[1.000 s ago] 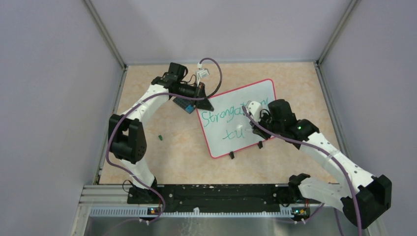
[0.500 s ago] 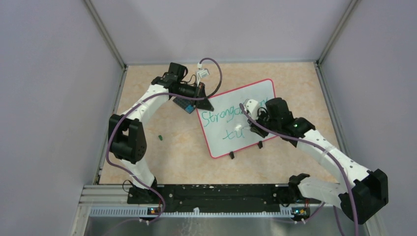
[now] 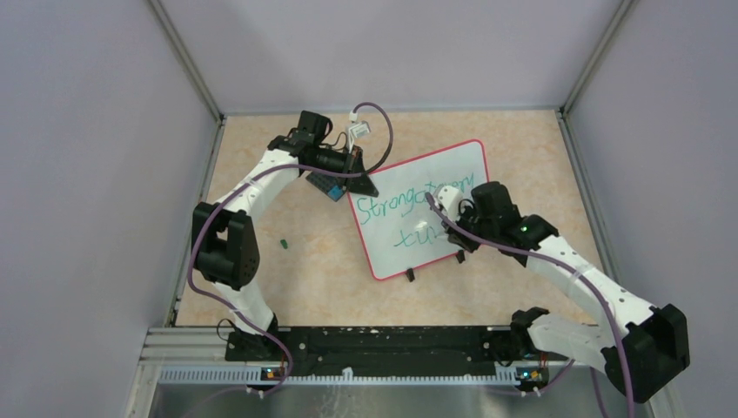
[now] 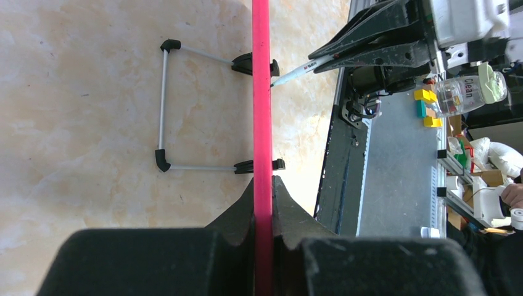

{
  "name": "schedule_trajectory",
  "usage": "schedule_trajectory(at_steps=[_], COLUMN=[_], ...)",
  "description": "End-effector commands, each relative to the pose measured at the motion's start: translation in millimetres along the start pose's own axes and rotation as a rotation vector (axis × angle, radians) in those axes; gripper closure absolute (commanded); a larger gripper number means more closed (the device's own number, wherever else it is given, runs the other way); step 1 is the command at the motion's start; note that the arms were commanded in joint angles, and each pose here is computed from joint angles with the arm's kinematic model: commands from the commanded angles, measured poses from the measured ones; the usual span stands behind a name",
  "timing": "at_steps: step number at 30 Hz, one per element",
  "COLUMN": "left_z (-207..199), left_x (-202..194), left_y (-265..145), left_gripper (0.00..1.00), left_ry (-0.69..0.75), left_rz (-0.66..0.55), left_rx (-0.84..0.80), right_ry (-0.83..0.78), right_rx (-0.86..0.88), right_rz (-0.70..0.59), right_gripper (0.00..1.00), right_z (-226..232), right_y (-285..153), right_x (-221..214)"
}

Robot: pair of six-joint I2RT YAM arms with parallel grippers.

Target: Write a sentence on the whiteboard

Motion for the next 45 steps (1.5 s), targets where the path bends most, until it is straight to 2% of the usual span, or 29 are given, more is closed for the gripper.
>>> schedule_trajectory(at_steps=[1, 21, 31, 39, 45], left_z=[8, 7, 8, 8, 7], left_x=[-14, -13, -12, -12, -12], left_y=[10, 9, 9, 9, 9], left_gripper=[1.0, 1.0, 1.0, 1.0, 1.0], left_ry=[0.017, 0.022, 0.022, 0.024, 0.02], left_rz=[0.051, 0.05, 0.048, 0.049, 0.047], left_rx=[0.015, 0.017, 0.016, 0.017, 0.017], right_ry=[-0.005, 0.016, 0.019, -0.012, -0.003], right_rx=[0.001, -0.074, -0.108, 0.053, -0.042], right_rz=[0.021, -0.106, -0.092, -0.096, -0.061], right_gripper=[1.0, 1.0, 1.0, 1.0, 1.0], right_z=[-1, -21, -34, -7, -20], right_y=[2, -10, -17, -30, -22], right_x=[-11, 40, 37, 33, 21])
Point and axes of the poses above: each gripper's point midway between its finger pads, its own y axis out along the fingers, its own z axis along the line the jaws close on, x = y × z, the point moved 4 cm from there along -y, back along the fingers, and after that the axes turned 7 degrees about y, right-handed, at the moved point
